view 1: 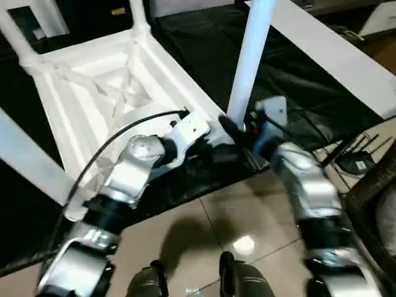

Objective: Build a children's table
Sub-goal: Rotate leg to tighten

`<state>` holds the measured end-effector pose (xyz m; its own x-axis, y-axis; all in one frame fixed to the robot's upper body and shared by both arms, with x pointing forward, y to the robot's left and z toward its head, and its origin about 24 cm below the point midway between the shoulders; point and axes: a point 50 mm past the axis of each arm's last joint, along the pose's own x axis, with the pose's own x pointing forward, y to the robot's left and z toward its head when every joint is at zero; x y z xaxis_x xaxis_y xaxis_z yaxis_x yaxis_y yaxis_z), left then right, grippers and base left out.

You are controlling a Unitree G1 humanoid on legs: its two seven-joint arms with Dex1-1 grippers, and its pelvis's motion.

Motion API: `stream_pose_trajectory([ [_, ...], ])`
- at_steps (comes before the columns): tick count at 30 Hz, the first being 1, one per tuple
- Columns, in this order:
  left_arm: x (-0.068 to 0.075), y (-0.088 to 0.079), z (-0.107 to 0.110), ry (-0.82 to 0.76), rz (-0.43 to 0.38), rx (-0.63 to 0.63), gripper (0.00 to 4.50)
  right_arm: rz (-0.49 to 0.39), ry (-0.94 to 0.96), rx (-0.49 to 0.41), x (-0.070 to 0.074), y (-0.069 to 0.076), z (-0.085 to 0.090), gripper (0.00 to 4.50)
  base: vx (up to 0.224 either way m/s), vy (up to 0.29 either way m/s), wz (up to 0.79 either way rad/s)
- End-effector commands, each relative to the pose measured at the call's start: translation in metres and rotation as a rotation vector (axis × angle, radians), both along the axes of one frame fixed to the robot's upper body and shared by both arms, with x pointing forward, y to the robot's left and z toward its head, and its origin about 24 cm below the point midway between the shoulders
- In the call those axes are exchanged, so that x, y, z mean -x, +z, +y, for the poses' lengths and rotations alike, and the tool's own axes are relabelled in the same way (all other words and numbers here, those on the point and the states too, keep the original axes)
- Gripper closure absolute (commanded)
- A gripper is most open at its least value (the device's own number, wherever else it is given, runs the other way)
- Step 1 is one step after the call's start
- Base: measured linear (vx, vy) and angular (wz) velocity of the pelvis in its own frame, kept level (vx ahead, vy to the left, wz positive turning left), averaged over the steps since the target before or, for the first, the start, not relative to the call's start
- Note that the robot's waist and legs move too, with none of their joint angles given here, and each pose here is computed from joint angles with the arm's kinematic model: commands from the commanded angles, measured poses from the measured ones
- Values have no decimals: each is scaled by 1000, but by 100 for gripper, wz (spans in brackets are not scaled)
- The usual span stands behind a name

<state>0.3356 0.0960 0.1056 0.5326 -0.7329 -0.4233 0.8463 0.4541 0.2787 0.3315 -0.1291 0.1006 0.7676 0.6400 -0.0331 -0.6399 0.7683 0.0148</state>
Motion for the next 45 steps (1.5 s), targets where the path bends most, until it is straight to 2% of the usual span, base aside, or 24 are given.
stream_pose_trajectory([
  [1,3,0,-1,-53,-3,17,450,-11,91,11,4,0,2,62,0,0,0],
  [2,6,-1,5,-132,11,17,450,-36,166,94,6,2,-13,62,0,0,0],
  [3,8,0,7,-189,0,13,450,-43,206,118,6,4,-20,62,0,0,0],
  [6,10,-1,10,-246,7,-4,450,-50,272,134,8,8,-27,62,0,0,0],
  [8,15,-4,16,-363,37,-57,450,-55,423,153,13,14,-34,62,0,0,0],
  [15,19,-4,24,-528,73,-129,450,-38,623,200,15,20,-40,62,0,0,0],
  [17,21,-4,26,-595,91,-168,450,-17,712,215,15,21,-40,97,0,0,0],
  [20,21,-4,28,-635,96,-195,450,15,781,221,15,20,-39,102,0,0,0],
  [22,20,-3,28,-651,96,-202,450,23,811,233,15,19,-39,116,0,0,0],
  [23,20,-3,29,-656,98,-204,450,25,820,238,15,19,-38,140,0,0,0],
  [27,17,-3,29,-669,91,-220,450,35,875,254,13,17,-32,163,0,0,0],
  [28,16,-3,29,-668,90,-221,450,36,881,254,13,17,-31,184,0,0,0],
  [31,15,-2,29,-666,86,-225,450,43,903,254,14,16,-29,200,0,0,0],
  [34,14,-3,31,-658,87,-230,450,58,931,246,14,15,-28,239,0,0,0],
  [39,12,-4,33,-652,89,-235,450,76,947,234,14,14,-27,251,0,0,0],
  [45,8,-3,39,-565,99,-211,450,94,902,138,16,17,-19,256,0,0,0],
])
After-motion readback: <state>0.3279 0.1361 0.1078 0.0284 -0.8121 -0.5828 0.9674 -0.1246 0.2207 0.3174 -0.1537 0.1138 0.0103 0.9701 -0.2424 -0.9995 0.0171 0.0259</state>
